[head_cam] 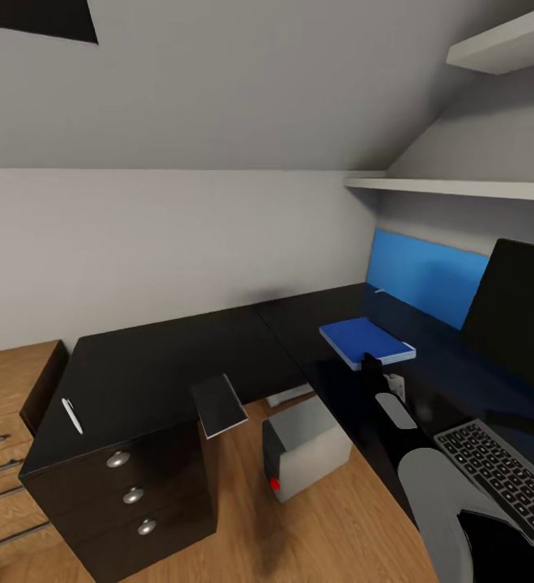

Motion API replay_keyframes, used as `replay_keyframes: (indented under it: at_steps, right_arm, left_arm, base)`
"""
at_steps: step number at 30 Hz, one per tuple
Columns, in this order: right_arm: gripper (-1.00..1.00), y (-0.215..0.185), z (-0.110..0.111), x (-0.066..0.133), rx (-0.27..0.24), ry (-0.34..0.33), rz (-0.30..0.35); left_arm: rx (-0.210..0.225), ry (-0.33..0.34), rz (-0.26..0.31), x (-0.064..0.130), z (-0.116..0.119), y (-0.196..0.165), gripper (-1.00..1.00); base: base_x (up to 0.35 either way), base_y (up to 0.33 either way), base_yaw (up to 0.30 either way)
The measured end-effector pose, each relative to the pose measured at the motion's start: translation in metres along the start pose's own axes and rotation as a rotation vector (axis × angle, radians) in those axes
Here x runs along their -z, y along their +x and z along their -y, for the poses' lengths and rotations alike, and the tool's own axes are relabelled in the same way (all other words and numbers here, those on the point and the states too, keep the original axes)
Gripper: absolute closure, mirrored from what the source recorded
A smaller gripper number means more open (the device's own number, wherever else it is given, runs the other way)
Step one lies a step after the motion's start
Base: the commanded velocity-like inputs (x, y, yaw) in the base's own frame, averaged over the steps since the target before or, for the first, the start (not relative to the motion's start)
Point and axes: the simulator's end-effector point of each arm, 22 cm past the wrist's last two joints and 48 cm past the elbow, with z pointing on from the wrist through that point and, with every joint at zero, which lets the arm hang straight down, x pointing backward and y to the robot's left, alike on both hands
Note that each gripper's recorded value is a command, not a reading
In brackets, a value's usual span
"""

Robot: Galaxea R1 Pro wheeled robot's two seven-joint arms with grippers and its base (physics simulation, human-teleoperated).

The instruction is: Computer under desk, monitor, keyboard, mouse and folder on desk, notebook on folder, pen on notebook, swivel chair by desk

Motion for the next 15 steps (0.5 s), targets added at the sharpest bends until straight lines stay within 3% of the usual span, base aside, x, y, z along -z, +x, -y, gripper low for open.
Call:
replay_keyframes:
  at_steps: [15]
  right_arm:
    - [1.0, 0.007, 0.029, -0.004, 0.002, 0.005, -0.005]
  left_arm:
    - [0.01, -0.007, -0.002, -0.014, -0.001, 0.023, -1.0]
  base:
    - [0.0, 0.0, 0.0]
